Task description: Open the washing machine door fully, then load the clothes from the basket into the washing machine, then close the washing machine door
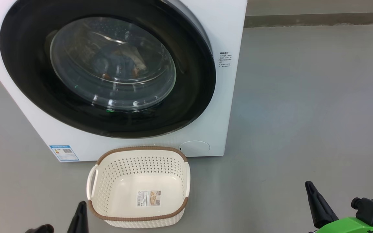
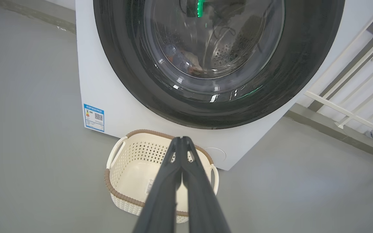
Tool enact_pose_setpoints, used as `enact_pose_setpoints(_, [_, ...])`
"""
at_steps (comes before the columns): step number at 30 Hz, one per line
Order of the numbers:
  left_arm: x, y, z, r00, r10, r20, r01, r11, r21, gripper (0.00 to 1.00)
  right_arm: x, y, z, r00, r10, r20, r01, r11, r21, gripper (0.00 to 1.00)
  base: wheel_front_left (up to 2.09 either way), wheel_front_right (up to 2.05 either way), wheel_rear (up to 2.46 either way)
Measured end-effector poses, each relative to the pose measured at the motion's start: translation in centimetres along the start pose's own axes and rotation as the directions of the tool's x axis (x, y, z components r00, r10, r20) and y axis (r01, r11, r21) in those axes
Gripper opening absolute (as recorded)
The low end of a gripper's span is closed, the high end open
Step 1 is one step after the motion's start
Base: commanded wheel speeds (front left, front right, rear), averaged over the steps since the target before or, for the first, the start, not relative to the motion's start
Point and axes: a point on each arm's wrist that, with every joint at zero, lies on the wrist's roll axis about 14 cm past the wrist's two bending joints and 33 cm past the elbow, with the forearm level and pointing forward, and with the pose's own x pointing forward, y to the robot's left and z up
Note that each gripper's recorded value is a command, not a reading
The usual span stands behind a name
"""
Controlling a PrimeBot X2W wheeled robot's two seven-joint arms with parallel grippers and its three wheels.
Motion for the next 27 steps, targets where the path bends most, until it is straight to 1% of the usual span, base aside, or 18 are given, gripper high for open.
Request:
enact_pose_setpoints(3, [0.2,0.1,0.2,1.0,0.004,0.0,-0.004,0.999,-0.034,0.0,0.0,-0.1,0.0,1.0,-0.004,-0.002,0.004,1.0,0.02,0.0,0.0,0.0,0.0])
enact_pose_setpoints(5, [0.3,0.1,0.1,1.0,0.004,-0.005,-0.005,0.998,-0.066,0.0,0.0,-0.3,-0.1,1.0,-0.011,-0.004,0.011,0.998,0.067,0.0,0.0,0.0,0.0])
enact_pose_setpoints(8, [0.3,0.3,-0.1,1.0,0.009,-0.015,-0.011,0.995,-0.101,0.0,-0.1,-0.5,-0.2,1.0,-0.016,-0.006,0.017,0.996,0.089,0.0,0.0,0.0,0.0])
enact_pose_setpoints(10, [0.3,0.4,0.0,1.0,0.01,-0.016,-0.011,0.993,-0.118,0.0,-0.1,-0.6,-0.2,1.0,-0.02,-0.005,0.021,0.992,0.124,0.0,0.0,0.0,0.0])
enact_pose_setpoints(14, [0.4,0.5,-0.2,1.0,0.009,-0.025,-0.012,0.988,-0.156,0.0,-0.1,-0.8,-0.3,1.0,-0.025,-0.009,0.026,0.989,0.145,0.0,0.0,0.0,0.0])
enact_pose_setpoints(17, [0.7,0.4,0.1,1.0,0.006,-0.022,-0.01,0.983,-0.182,0.0,0.1,-0.8,0.0,1.0,-0.026,0.002,0.025,0.981,0.191,0.0,0.0,0.0,0.0])
enact_pose_setpoints(20, [0.9,0.3,0.3,1.0,0.002,-0.021,-0.007,0.976,-0.22,0.0,0.3,-0.7,0.1,1.0,-0.025,0.002,0.024,0.977,0.212,0.0,0.0,0.0,0.0])
enact_pose_setpoints(27, [1.0,0.6,0.1,0.999,0.007,-0.033,-0.016,0.956,-0.292,0.0,0.2,-1.1,-0.1,0.999,-0.037,-0.003,0.036,0.954,0.298,0.0,0.0,0.0,0.0])
